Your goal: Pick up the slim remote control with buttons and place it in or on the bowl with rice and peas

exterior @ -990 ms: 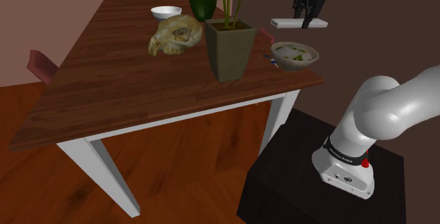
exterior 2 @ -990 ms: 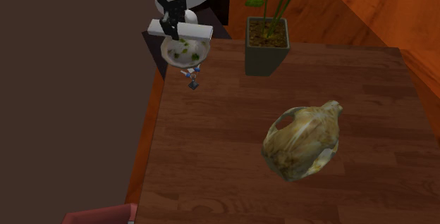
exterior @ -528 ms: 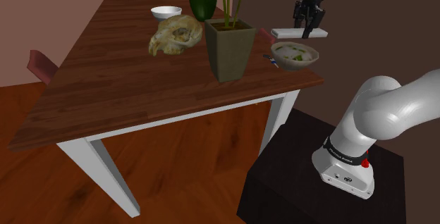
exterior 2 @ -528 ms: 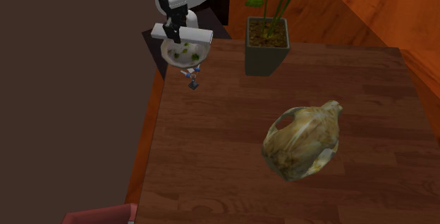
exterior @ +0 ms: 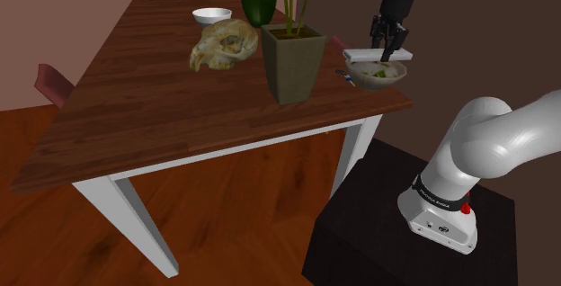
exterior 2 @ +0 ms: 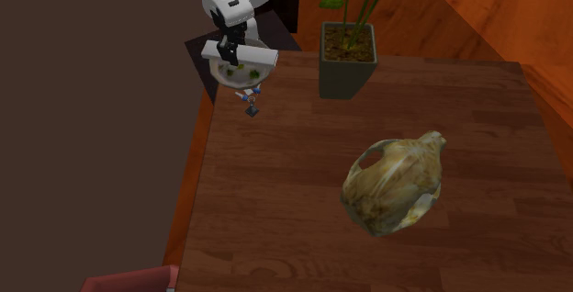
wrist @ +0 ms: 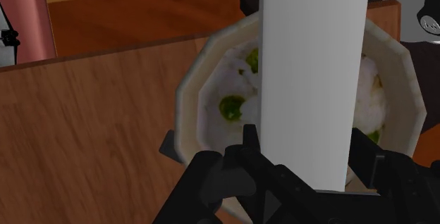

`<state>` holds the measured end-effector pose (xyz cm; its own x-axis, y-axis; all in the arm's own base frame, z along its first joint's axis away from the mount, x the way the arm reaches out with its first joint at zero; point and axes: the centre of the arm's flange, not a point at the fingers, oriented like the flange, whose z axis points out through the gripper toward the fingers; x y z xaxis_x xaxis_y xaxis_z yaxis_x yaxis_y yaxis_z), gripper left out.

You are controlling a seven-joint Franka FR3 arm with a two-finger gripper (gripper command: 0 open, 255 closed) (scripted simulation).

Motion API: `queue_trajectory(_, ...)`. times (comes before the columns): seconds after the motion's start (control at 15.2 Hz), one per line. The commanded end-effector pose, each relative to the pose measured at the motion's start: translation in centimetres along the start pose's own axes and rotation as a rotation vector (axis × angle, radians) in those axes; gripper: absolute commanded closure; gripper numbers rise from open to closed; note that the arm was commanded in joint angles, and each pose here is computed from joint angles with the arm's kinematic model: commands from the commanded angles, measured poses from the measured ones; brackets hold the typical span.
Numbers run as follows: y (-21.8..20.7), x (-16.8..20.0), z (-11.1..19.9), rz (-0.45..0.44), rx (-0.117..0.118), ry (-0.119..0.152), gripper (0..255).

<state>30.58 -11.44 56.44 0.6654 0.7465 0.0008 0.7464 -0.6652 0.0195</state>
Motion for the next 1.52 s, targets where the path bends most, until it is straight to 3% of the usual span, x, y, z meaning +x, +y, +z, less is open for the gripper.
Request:
queue_trajectory(0.0, 0.0, 0.0, 0.1, 0.0, -0.001, 0.0, 255)
queue_trajectory(0.33, 0.0, 0.0, 0.1, 0.0, -0.001, 0.0, 255)
queue_trajectory(0.4, 0.0, 0.0, 0.1, 0.0, -0.001, 0.0, 0)
queue_trajectory(0.73, 0.0, 0.0, 0.1, 0.0, -0.001, 0.0, 0)
queue_trajectory(0.99, 0.0, 0.0, -4.9, 0.0, -0.001, 0.0, 0)
queue_trajectory(1.45, 0.0, 0.0, -4.9, 0.0, -0.001, 0.0, 0)
